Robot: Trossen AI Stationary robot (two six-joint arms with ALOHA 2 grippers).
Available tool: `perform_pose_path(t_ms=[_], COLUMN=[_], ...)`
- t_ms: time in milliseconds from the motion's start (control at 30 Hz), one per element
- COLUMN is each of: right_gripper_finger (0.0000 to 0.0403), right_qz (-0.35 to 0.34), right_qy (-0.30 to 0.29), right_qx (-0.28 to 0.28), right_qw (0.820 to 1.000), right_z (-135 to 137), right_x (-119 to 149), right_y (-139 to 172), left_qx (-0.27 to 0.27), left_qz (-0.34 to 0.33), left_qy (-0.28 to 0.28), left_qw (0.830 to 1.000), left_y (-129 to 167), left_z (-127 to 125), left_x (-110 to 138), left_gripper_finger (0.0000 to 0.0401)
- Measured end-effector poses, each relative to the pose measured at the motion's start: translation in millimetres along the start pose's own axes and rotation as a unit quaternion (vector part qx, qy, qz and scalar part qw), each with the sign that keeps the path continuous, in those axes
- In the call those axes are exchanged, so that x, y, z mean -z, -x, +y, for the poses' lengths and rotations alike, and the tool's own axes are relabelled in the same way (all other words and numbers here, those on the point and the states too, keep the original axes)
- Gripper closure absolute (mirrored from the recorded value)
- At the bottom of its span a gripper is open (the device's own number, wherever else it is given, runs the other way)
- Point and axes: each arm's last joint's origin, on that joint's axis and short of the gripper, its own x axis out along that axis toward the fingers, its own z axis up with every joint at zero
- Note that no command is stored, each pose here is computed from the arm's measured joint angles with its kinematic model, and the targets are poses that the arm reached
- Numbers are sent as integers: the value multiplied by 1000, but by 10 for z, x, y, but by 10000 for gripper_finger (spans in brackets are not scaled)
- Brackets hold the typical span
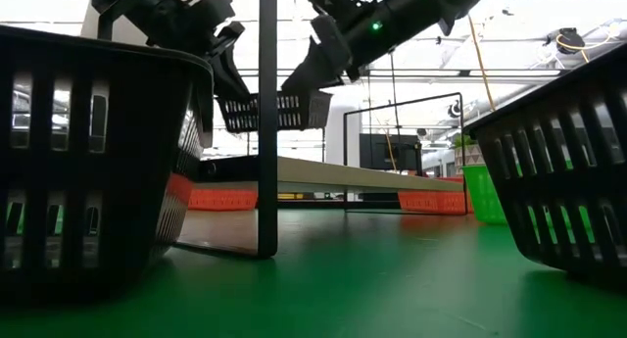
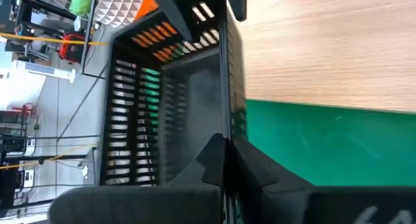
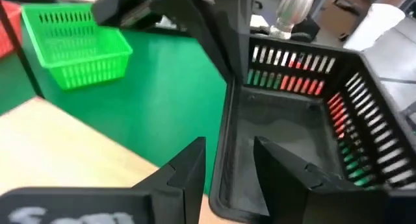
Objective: Stack baskets on shelf by color
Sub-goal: Put the top black bin on the shelf
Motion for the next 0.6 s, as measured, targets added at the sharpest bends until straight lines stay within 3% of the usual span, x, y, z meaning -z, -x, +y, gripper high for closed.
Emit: perform_pose_path(t_ms=[133,267,400,600], right_gripper_finger=[280,292,328,390], right_qz=[13,13,20,30], right_qy=[1,0,2,-2], right_qx=[2,3,5,9], right_qw=[1000,1000,1000,1000], right_z=[-15,-26,-43,-85], right_x=[40,34,53,74], right_y=[-20,-15,-22,-33], left_qx=[-4,-4,-4,-7], left_qz=[-3,-4,-4,-5], left_qy=[5,5,6,7], left_qw=[1000,1000,1000,1000], left_y=[0,0,0,2], left_z=[7,9,9,13], left_x=[-7,-8,-8,-10], left_gripper_finger=[370,385,393,371])
